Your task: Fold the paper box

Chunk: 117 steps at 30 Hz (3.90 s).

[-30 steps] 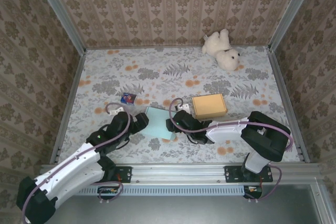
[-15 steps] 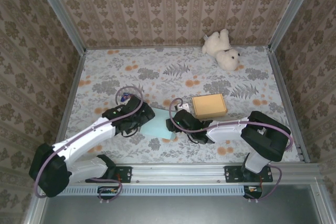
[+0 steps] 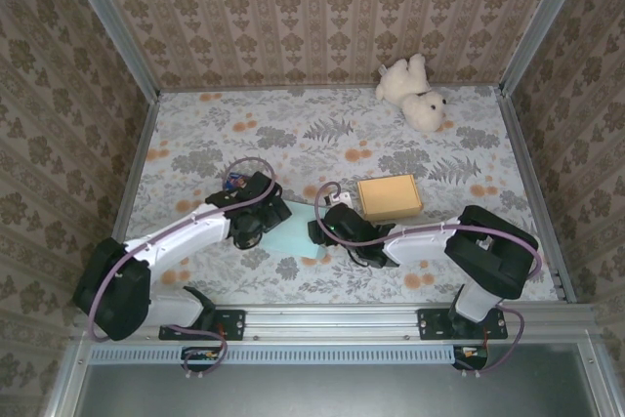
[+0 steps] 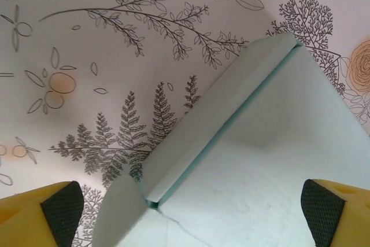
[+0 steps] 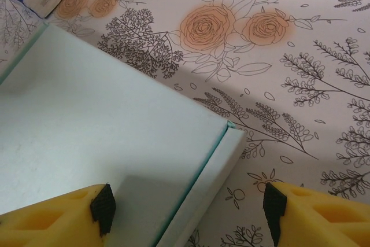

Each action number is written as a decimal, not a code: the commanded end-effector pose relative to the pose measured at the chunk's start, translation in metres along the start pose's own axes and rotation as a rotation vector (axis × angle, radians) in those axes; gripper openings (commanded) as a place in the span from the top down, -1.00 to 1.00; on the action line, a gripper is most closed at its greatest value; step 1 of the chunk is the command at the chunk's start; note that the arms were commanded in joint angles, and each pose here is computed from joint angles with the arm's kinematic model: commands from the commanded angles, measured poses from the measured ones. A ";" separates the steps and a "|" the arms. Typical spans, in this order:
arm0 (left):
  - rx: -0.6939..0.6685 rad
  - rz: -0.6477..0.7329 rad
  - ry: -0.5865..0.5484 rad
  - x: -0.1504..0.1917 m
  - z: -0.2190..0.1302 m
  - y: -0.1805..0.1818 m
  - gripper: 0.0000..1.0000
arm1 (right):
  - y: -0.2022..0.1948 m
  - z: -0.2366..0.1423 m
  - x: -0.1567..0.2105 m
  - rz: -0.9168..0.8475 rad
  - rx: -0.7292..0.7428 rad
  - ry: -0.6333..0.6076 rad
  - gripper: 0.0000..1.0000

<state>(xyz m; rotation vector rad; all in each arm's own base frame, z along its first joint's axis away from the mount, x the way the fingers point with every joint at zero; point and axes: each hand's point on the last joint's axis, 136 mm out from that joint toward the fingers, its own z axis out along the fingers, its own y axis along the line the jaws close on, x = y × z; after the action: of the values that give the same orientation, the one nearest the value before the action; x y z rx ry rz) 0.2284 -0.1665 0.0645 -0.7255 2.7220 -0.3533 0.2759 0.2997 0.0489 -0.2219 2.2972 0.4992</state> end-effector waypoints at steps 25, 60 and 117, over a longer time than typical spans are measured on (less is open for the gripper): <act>-0.054 -0.125 0.105 0.015 0.015 0.014 -1.00 | -0.013 0.009 0.033 -0.037 0.018 0.104 -0.44; -0.088 -0.200 0.147 0.022 0.038 0.031 -0.67 | -0.016 0.007 0.035 -0.021 0.023 0.103 -0.45; -0.098 -0.201 0.137 0.021 0.038 0.038 -0.57 | 0.027 -0.043 0.037 0.010 -0.138 0.107 -0.20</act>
<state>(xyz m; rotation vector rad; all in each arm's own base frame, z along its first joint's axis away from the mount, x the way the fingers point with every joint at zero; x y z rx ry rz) 0.2342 -0.1803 0.0399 -0.9432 2.7445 -0.5341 0.2198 0.3067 0.0650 -0.3131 2.3515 0.6612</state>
